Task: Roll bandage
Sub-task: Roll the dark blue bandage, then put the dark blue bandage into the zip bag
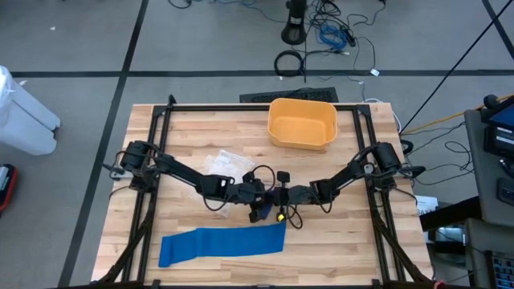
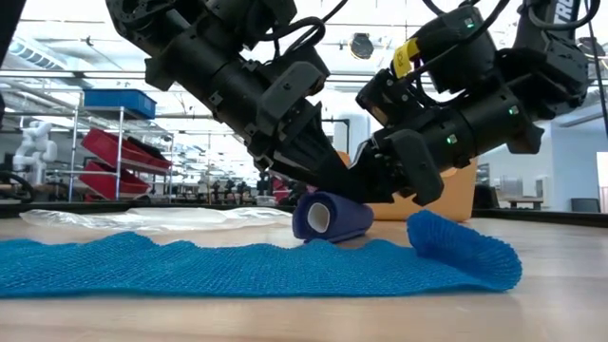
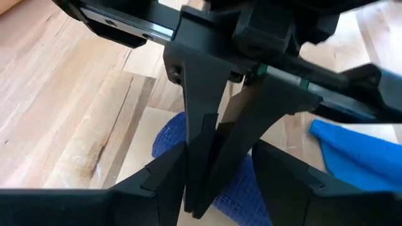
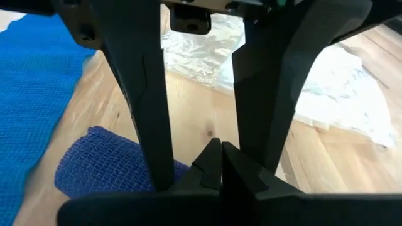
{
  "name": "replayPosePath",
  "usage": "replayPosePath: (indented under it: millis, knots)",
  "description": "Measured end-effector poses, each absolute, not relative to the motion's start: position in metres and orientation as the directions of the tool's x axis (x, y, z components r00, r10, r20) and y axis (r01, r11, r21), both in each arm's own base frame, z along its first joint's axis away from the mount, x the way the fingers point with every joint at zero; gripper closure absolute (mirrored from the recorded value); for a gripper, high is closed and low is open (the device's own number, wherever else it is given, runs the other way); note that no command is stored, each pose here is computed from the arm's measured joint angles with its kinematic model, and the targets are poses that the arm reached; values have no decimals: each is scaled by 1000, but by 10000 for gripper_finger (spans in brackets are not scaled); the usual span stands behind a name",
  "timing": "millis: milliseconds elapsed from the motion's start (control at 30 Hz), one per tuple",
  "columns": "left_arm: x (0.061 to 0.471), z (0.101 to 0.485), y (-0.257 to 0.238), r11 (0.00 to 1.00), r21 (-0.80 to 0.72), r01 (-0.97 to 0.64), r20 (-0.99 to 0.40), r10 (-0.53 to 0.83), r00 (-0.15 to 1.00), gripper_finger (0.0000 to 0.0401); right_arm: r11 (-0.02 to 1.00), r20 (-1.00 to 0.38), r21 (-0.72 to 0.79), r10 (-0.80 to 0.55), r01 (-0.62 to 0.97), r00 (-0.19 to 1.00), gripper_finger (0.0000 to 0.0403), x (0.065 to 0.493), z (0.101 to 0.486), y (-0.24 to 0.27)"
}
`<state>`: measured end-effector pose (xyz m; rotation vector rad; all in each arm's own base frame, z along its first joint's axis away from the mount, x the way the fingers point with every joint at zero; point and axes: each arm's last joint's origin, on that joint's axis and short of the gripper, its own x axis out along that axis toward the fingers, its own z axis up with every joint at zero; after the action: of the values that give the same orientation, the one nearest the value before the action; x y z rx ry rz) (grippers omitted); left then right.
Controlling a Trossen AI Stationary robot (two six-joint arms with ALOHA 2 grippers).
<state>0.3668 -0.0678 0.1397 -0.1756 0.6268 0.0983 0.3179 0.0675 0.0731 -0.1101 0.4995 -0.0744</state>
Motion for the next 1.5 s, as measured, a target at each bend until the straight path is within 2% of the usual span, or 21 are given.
replayPosePath:
  millis: [267,467,733,933,1067,1267,1400,1500]
  knots:
    - [363,135,-69,979,-135,-154,-642,32,766,216,991,-456,-127,-85,30,886,403,317,78,69]
    - [362,136,-70,979,-139,-148,-641,26,767,216,990,-439,-139,-56,-6,897,403,313,105,70]
    - [362,139,-70,979,-138,-147,-639,26,768,216,981,-389,-180,-136,69,911,403,305,147,65]
    - [347,171,-66,984,-89,-155,-639,62,766,216,987,-351,-106,-149,119,925,395,301,165,58]
    - [330,202,-58,974,25,-227,-620,193,761,216,985,-360,-26,-167,170,918,358,306,163,37]
    - [306,233,-46,934,145,-326,-585,347,733,216,952,-436,187,-140,242,889,266,320,144,-12]
    - [295,240,-38,913,166,-373,-578,397,713,216,937,-490,187,-172,296,855,210,340,136,-32]
    - [285,234,-33,902,160,-400,-581,414,701,218,929,-566,155,-195,336,801,186,361,132,-46]
